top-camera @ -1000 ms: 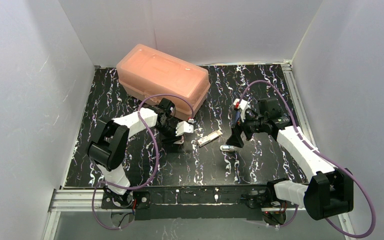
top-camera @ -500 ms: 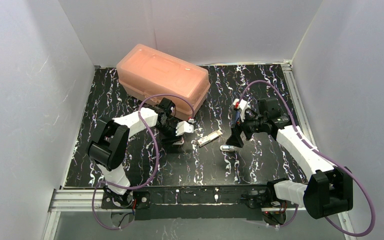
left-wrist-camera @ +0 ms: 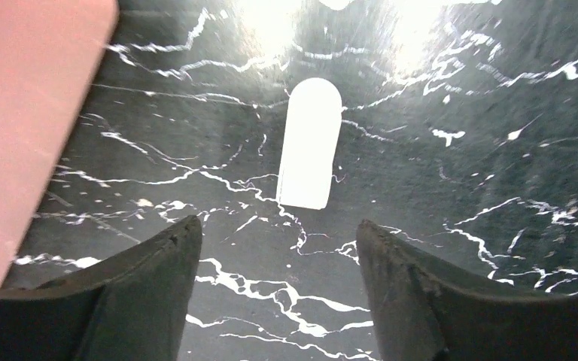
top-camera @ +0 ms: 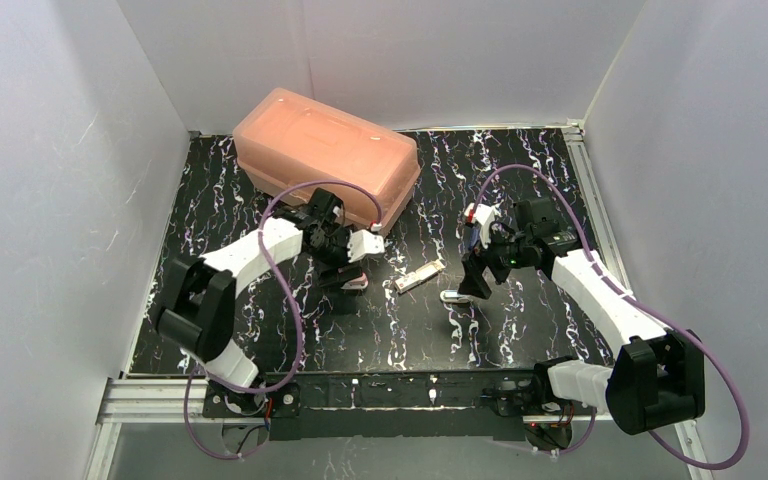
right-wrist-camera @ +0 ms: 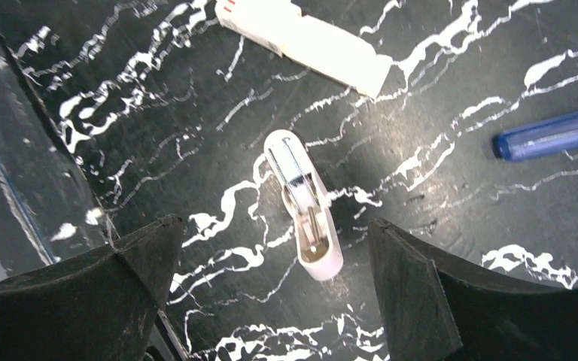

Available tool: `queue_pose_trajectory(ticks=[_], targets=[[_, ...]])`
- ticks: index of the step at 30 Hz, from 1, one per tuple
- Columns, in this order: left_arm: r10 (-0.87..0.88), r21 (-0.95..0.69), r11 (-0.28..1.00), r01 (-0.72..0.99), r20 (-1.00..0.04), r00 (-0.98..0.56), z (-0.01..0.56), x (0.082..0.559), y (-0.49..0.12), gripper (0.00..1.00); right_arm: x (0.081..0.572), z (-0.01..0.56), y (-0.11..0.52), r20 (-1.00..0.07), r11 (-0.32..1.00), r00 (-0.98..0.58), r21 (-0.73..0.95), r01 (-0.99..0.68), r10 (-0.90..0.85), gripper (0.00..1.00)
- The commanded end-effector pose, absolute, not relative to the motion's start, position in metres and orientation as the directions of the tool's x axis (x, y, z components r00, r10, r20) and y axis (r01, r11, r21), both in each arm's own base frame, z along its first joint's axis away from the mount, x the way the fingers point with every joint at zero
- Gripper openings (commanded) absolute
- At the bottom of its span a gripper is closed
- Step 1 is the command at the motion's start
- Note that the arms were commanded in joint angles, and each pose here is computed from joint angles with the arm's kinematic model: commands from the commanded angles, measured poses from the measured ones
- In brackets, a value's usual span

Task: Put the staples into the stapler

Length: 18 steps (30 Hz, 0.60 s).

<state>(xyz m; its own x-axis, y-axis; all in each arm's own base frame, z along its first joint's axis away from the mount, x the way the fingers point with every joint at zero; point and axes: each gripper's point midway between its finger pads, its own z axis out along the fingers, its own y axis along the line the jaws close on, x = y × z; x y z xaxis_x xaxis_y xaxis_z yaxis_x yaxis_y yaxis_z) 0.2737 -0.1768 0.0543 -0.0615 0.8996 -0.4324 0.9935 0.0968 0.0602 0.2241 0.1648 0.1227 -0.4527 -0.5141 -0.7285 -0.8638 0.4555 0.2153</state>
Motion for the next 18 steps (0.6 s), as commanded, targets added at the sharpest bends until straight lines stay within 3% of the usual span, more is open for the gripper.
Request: queue_pose_trajectory(ticks=[1, 8, 18], targets=[[0.812, 0.073, 0.107, 0.992, -0.582, -0.045, 0.097, 0.257, -0.194, 0.77, 0.228, 0.123, 0.144, -0.674, 0.47, -0.417, 0.116, -0.875, -0.61, 0.99], [0.653, 0.013, 0.021, 1.0, -0.758, -0.004, 0.139, 0.228, -0.227, 0.82, 0.215, 0.11, 0.122, -0.593, 0.339, -0.278, 0.01, -0.941, -0.756, 0.98], [0.545, -0.022, -0.019, 1.0, -0.838, -0.008, 0.148, 0.228, -0.256, 0.75, 0.23, 0.095, 0.119, -0.554, 0.2, -0.136, -0.055, -0.978, -0.822, 0.84]])
